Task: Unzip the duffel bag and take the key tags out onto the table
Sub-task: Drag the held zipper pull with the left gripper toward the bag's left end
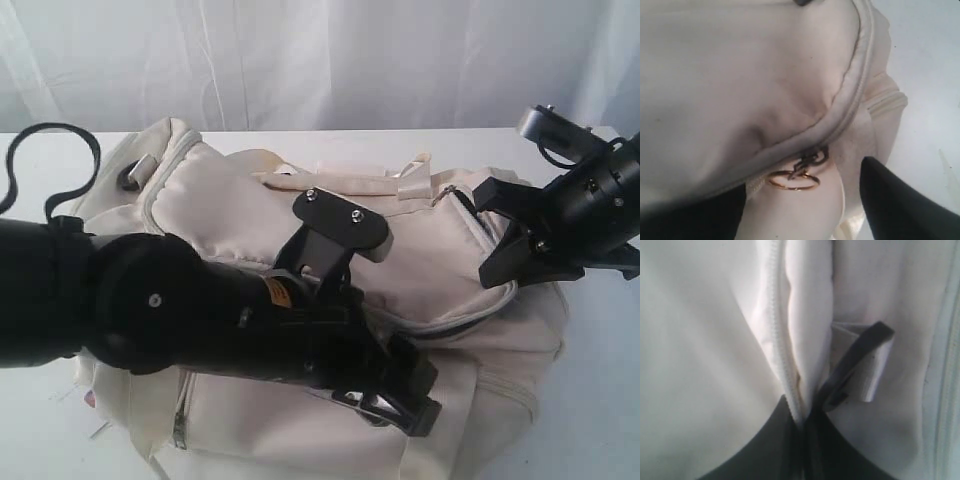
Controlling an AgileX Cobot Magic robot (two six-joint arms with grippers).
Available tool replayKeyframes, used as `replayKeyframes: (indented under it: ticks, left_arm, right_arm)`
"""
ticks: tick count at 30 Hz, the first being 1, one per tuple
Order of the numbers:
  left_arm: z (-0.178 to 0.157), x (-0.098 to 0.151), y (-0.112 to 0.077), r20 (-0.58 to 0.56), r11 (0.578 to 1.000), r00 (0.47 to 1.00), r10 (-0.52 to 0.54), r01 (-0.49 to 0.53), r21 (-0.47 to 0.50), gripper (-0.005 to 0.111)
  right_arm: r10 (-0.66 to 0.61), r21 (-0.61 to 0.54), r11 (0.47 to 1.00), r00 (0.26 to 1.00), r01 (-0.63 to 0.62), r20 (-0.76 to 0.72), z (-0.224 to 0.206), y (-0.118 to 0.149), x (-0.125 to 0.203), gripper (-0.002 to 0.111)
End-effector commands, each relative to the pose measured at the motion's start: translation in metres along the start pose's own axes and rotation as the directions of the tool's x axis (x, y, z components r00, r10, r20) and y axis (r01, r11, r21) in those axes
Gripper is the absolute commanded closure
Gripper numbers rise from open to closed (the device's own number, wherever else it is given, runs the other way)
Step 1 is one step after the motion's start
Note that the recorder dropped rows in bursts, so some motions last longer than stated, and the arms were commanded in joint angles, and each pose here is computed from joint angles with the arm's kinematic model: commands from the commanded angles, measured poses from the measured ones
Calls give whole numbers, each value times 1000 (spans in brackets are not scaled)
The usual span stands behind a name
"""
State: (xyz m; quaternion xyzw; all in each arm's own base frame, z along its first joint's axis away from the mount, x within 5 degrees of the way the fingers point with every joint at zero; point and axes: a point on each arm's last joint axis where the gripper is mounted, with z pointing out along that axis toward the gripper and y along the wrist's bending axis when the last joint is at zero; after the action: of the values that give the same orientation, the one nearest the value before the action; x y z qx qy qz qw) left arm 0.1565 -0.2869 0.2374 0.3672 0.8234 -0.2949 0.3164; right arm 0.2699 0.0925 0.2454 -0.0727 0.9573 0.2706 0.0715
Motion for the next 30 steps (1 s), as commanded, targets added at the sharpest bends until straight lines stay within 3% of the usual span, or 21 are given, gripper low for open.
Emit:
replayKeyframes:
  ticks: [1,11,21,30]
  left_arm:
    - [12,3,3,-3,999,999,32,-32,-19,38]
    - [24,4,9,35,997,999,32,-29,-65,51]
    - [11,7,1,-49,999,998,33,-33,3,107]
    - [-18,-4,-6,-6,987,987,158,-157,20,107]
  right_arm:
    - [6,2,1000,1000,-6,20,-5,-1,-2,108]
    - [6,2,1000,1000,-6,21,-5,-1,-3,108]
    - [6,2,1000,1000,-6,21,-5,-1,-3,108]
    - [6,2,1000,1000,-6,21,-5,-1,-3,108]
